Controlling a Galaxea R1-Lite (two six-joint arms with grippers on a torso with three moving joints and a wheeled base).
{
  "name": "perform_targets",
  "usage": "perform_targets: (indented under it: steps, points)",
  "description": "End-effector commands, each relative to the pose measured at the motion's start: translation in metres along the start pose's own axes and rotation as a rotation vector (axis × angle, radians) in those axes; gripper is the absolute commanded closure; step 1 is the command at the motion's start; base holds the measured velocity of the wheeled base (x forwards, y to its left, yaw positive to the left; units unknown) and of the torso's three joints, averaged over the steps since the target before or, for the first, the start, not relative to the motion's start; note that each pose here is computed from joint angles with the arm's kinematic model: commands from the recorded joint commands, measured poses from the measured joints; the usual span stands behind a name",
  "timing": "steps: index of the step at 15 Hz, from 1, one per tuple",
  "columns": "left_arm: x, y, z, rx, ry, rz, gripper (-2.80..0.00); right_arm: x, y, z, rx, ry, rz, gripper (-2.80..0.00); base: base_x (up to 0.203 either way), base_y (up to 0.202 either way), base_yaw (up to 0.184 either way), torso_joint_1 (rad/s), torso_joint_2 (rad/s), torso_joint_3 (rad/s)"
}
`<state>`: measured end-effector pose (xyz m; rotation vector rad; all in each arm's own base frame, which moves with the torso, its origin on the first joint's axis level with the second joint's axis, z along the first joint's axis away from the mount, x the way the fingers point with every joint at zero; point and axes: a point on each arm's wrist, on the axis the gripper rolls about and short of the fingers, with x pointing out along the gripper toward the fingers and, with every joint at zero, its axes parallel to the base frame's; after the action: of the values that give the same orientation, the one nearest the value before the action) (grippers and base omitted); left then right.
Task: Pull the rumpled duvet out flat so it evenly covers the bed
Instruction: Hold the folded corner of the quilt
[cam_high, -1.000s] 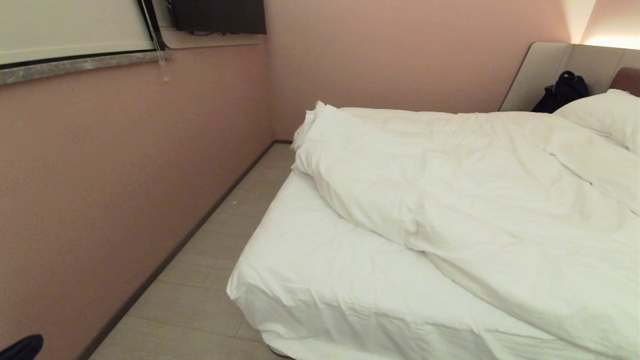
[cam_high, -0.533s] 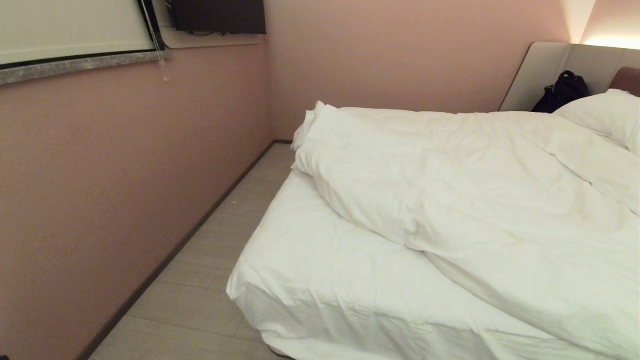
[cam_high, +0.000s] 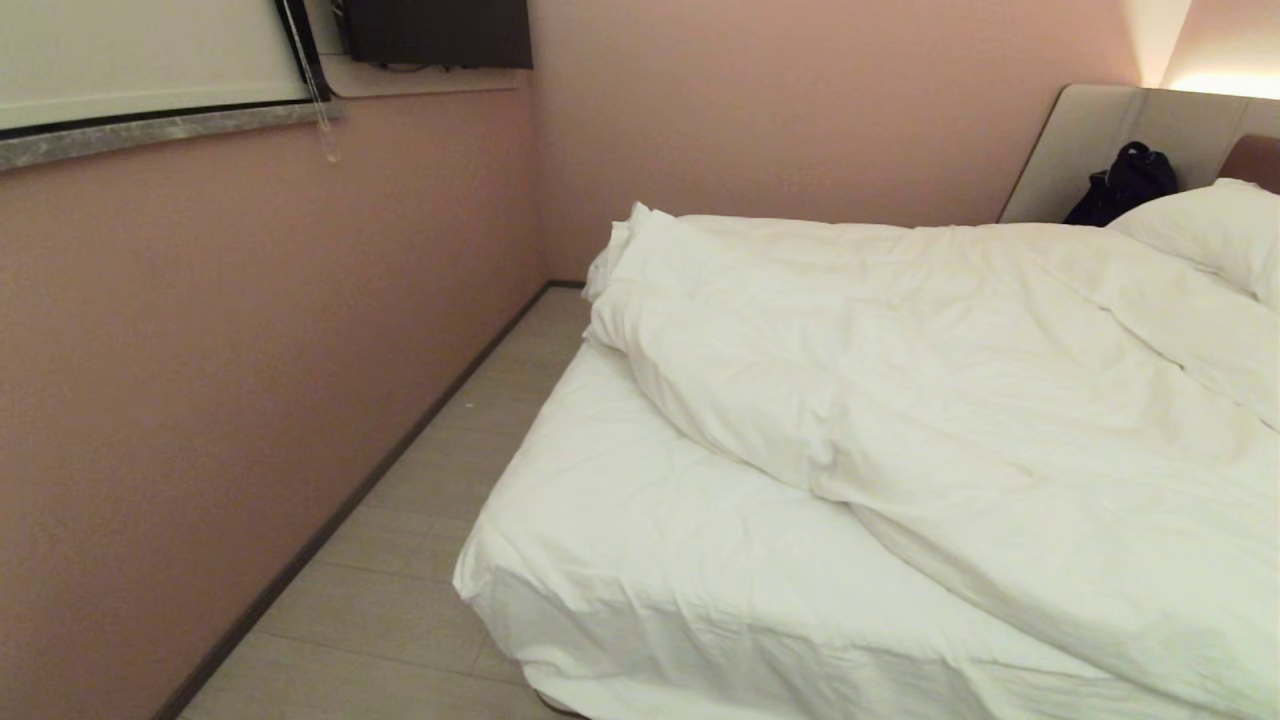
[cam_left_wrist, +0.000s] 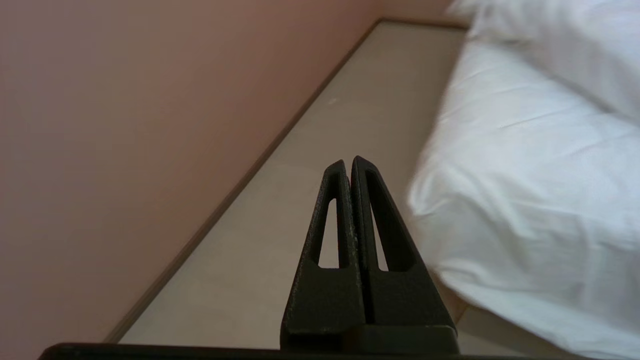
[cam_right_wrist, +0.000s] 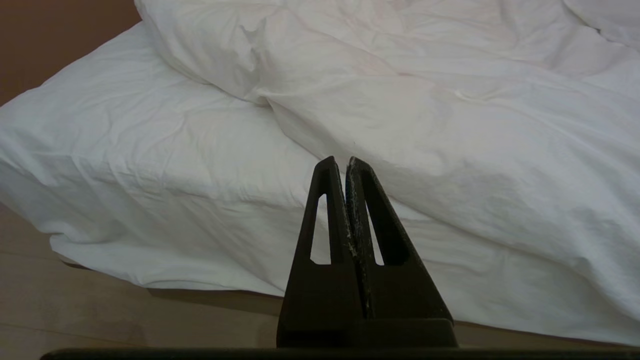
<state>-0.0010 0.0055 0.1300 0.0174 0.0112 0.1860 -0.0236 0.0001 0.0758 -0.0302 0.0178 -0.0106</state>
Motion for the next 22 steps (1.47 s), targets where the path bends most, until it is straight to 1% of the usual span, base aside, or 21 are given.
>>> perform_targets:
  steps: [1,2,4,5,6,8,11,13,14,22]
  points:
    - [-0.003,-0.003,-0.008,-0.003,-0.057,-0.084,0.00,0.000,0.000,0.000,0.000,0.001,0.000,0.00,0.000,0.000,0.000,0.000,0.00,0.000]
    - [-0.009,-0.003,-0.011,-0.008,-0.115,-0.112,0.00,0.000,0.000,0.000,0.000,0.001,0.000,0.00,0.000,0.000,0.000,0.000,0.00,0.000]
    - [-0.021,-0.002,-0.019,-0.016,-0.221,-0.193,0.00,0.000,0.000,0.000,0.000,0.000,0.000,0.00,0.000,0.000,0.000,0.000,0.00,0.000]
    - [-0.025,-0.003,-0.025,-0.012,-0.255,-0.231,0.00,0.000,0.000,0.000,0.000,0.000,0.000,0.00,0.000,0.000,0.000,0.000,0.00,0.000]
    - [-0.025,-0.003,-0.031,-0.010,-0.252,-0.266,0.00,0.000,0.000,0.000,0.000,0.001,0.000,0.00,0.000,0.000,0.000,0.000,0.00,0.000]
    - [-0.025,-0.004,-0.034,-0.011,-0.214,-0.263,0.00,0.000,0.000,0.000,0.000,0.001,0.000,0.00,0.000,0.000,0.000,0.000,0.00,0.000]
    - [-0.023,-0.004,-0.045,-0.004,-0.110,-0.259,0.00,0.000,0.000,0.000,0.000,0.001,0.000,0.00,0.000,0.000,0.000,0.000,0.00,0.000]
    - [-0.022,-0.003,-0.048,0.000,-0.079,-0.229,0.00,0.000,0.000,0.000,0.000,0.001,0.000,0.00,0.000,0.000,0.000,0.000,0.00,0.000]
    - [-0.022,-0.003,-0.049,-0.006,-0.067,-0.226,0.00,0.000,0.000,0.000,0.000,0.001,0.000,0.00,0.000,0.000,0.000,0.000,0.00,0.000]
    - [-0.022,-0.003,-0.050,-0.015,-0.063,-0.225,0.00,0.000,0.000,0.000,0.000,0.001,0.000,0.00,0.000,0.000,0.000,0.000,0.00,0.000]
